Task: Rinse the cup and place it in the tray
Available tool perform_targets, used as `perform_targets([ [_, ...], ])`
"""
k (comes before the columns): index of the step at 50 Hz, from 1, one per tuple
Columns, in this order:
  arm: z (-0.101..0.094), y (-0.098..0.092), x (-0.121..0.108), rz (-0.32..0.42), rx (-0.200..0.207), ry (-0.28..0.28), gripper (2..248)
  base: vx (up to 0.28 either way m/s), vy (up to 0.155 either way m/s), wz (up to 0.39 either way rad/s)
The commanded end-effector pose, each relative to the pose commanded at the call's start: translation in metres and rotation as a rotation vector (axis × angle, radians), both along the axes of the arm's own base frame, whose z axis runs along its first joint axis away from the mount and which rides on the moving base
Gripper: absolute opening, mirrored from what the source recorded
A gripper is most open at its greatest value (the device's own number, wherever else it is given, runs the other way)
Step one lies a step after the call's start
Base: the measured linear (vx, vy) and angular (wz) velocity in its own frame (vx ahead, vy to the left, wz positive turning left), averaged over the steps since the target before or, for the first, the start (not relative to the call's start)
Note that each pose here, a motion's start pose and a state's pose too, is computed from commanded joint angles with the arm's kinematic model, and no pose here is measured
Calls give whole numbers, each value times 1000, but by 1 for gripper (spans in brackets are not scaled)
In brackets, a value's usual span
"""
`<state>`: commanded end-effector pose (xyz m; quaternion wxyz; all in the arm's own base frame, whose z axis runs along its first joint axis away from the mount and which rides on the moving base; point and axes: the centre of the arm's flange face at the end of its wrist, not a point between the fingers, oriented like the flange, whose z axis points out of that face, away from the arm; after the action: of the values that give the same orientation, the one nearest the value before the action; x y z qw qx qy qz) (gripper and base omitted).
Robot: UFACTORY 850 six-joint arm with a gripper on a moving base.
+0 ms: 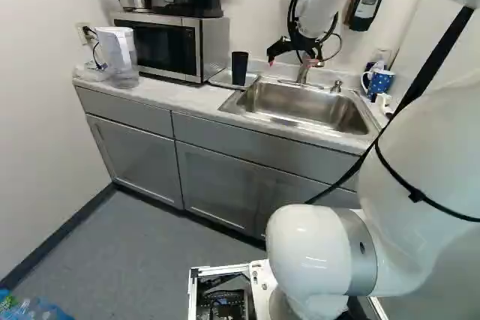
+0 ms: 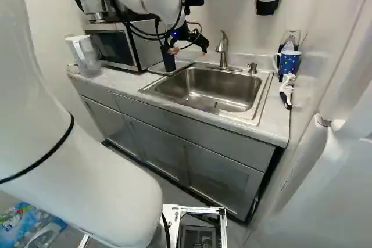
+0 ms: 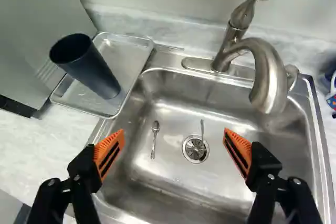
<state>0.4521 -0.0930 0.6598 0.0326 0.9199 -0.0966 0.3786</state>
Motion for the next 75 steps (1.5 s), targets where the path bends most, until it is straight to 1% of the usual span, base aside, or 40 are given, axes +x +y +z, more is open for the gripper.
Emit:
perform_targets([
  [21,-7,-27,-22,-68,29,112,247,0,0,0],
  [32,-10,-42,-32,-105,44,159,247,0,0,0],
  [39,-10,-50,-35,-125,46,159,247,0,0,0],
  [75,-10,-50,-35,-125,46,159,247,0,0,0],
])
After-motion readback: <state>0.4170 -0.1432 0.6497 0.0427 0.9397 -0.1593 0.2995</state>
